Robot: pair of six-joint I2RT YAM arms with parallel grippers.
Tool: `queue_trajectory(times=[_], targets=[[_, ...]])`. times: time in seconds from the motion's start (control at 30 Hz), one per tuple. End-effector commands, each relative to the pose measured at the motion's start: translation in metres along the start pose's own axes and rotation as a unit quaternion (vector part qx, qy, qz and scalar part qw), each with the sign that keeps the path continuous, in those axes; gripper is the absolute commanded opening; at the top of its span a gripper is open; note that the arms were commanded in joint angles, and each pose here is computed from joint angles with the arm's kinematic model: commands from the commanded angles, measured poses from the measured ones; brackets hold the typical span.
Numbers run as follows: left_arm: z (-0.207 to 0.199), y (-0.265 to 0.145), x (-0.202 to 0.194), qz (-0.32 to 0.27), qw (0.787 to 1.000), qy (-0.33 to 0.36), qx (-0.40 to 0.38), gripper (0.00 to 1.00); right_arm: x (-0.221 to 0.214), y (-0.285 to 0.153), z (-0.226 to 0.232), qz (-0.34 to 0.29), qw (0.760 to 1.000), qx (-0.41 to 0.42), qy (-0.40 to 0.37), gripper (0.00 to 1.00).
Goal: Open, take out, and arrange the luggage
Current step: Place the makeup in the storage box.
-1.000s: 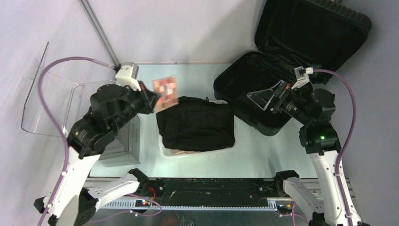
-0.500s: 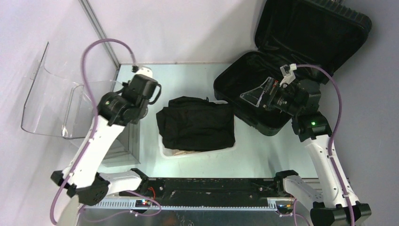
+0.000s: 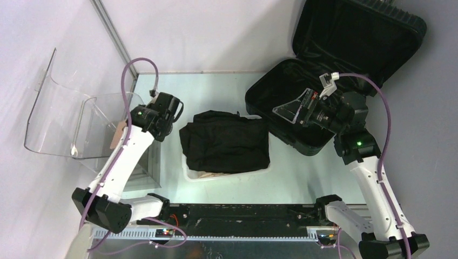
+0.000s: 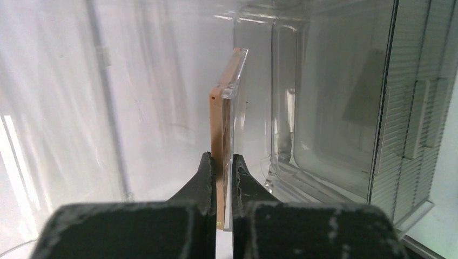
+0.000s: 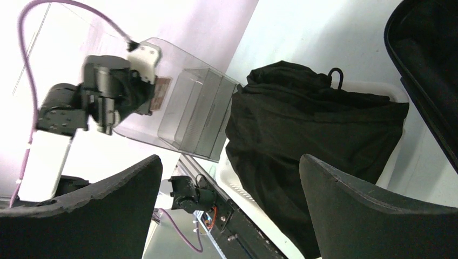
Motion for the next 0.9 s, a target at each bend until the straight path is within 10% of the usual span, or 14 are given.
queue_trajectory(times=[0.0, 0.63, 0.87], targets=[[-0.009, 0.024, -0.006, 0.027, 0.999, 0.01, 0.034, 0.0, 0.005, -0.01, 0.022, -0.014, 0.999, 0.023, -0.03, 1.0], [-0.056, 0.064, -0.013, 0.074, 0.995, 0.045, -0.04, 0.0, -0.002, -0.023, 0.011, -0.027, 0.997, -0.027, -0.066, 1.0], [-0.049, 0.06, -0.012, 0.066, 0.997, 0.031, -0.04, 0.39, -0.006, -0.029, 0.003, -0.032, 0.995, -0.058, -0.071, 1.0]])
Point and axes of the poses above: each gripper's point midway between its finger pads, its own y axis out along the fingers, its own z axis along the line the jaws close on, x = y × z, the point moved 8 cm from there along -y, back along the fingers, and after that the axes turned 14 degrees about y, right-handed, at the moved point
